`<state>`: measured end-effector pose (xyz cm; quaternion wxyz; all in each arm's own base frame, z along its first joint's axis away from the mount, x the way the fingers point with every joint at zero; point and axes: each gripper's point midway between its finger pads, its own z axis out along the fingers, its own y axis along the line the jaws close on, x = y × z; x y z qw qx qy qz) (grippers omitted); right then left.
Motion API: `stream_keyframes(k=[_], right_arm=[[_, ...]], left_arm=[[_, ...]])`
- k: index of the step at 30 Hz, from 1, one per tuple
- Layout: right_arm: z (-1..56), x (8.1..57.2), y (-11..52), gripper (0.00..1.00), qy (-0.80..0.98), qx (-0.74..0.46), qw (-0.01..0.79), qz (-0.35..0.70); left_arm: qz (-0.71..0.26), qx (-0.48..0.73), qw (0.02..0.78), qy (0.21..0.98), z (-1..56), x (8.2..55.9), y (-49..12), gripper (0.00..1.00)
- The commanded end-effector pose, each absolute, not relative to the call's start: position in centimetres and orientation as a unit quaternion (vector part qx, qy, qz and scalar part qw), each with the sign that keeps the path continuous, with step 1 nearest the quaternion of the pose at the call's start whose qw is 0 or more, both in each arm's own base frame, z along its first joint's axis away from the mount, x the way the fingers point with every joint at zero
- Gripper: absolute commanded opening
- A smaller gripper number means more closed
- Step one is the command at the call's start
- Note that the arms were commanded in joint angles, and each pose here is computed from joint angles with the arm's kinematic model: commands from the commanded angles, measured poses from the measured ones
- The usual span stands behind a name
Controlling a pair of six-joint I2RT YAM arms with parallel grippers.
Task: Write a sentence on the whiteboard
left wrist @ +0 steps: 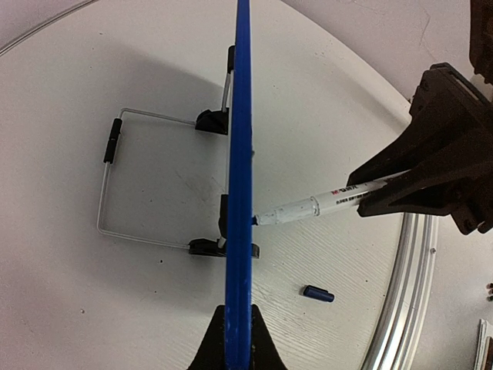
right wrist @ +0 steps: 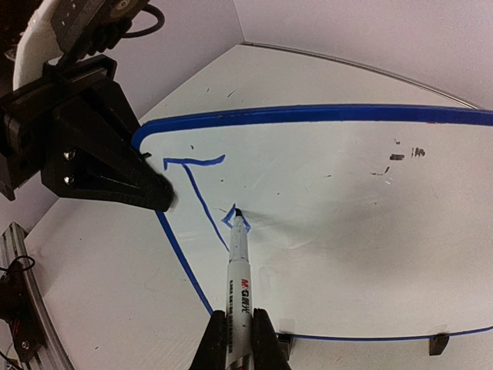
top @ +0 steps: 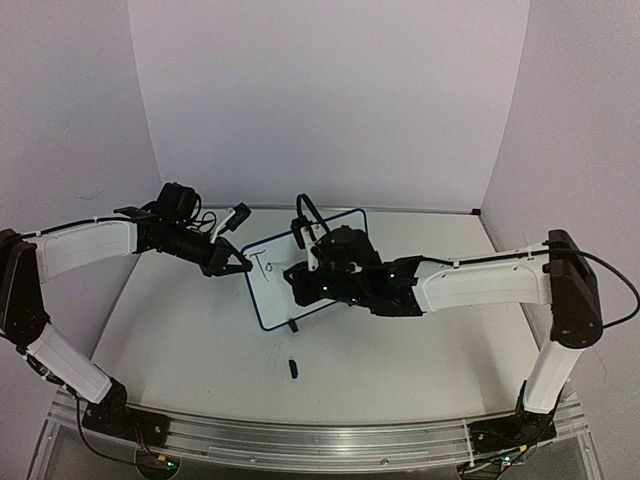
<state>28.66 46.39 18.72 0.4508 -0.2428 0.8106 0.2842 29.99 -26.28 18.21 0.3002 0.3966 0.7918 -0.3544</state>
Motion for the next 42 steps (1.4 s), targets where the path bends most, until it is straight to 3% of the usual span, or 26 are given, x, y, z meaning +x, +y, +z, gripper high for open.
stream_keyframes(k=[1,9,42], right_arm=[[22.1,28.8,46.8,0.00,0.791,-0.234,0.474,0.309],[24.3,27.5,45.4,0.00,0.778,-0.229,0.479,0.336],[19.2,29.9,45.1,0.00,0.809,-0.218,0.454,0.305]], left_arm=[[-0.339,0.402,0.304,0.795,19.0,29.9,-26.0,0.00],[-0.338,0.402,0.305,0.794,19.1,29.8,-25.9,0.00],[-0.339,0.402,0.302,0.795,18.9,29.9,-26.0,0.00]])
